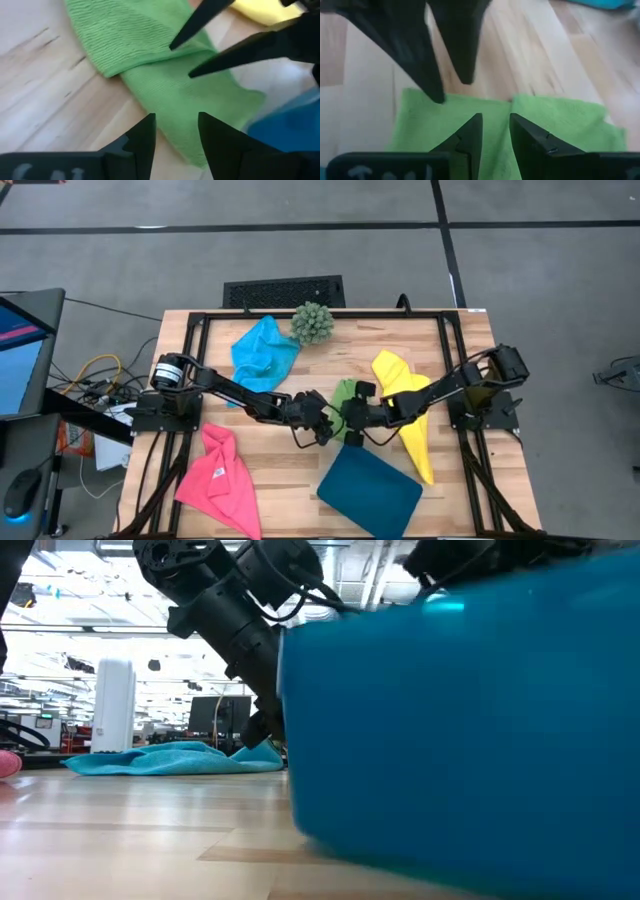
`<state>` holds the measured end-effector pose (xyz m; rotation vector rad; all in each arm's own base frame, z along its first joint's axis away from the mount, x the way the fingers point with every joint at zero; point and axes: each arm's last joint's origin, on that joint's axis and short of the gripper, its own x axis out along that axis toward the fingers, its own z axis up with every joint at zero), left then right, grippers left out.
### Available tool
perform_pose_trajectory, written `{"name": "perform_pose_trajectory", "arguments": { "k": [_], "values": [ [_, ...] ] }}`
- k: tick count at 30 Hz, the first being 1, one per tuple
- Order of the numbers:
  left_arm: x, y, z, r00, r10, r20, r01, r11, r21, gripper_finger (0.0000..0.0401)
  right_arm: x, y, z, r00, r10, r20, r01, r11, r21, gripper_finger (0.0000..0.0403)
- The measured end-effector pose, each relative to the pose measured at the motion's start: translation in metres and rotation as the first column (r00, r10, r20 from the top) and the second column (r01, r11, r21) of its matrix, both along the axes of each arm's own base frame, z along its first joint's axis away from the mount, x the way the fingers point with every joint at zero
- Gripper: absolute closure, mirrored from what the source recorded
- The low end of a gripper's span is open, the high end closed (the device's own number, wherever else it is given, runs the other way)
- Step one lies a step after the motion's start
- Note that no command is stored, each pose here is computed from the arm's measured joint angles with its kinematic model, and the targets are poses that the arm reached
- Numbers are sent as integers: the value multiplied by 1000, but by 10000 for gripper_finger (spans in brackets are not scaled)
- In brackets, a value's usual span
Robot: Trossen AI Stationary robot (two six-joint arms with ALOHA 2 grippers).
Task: Fold microfiber towels
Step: Fold the green microfiber cloth
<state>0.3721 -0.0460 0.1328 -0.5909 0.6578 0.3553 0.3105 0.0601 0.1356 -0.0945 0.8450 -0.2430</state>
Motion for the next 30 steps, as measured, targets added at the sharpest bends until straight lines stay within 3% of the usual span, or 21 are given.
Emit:
{"name": "perform_pose_trajectory", "arguments": {
  "k": [7,11,18,23,28,30],
  "values": [
    [2,1,-8,1000,9,-17,-9,999,37,297,-3,-16,-5,998,-15,-62,13,999,-34,281],
    [3,1,-17,999,10,-43,-9,1000,28,309,0,-12,-1,998,31,-49,-31,999,16,281],
    [5,0,-11,999,-15,-37,15,1000,1,323,-6,6,39,996,75,52,-76,997,10,281],
    [4,0,8,999,-49,12,49,999,23,330,-30,1,51,1000,18,-13,-19,996,-88,281],
    [9,-2,12,993,-93,67,90,995,46,344,-23,-14,43,993,95,-64,-94,995,19,281],
    [7,-2,5,995,-95,30,94,994,50,352,-20,-19,34,989,105,-104,-102,994,36,281]
  ]
}}
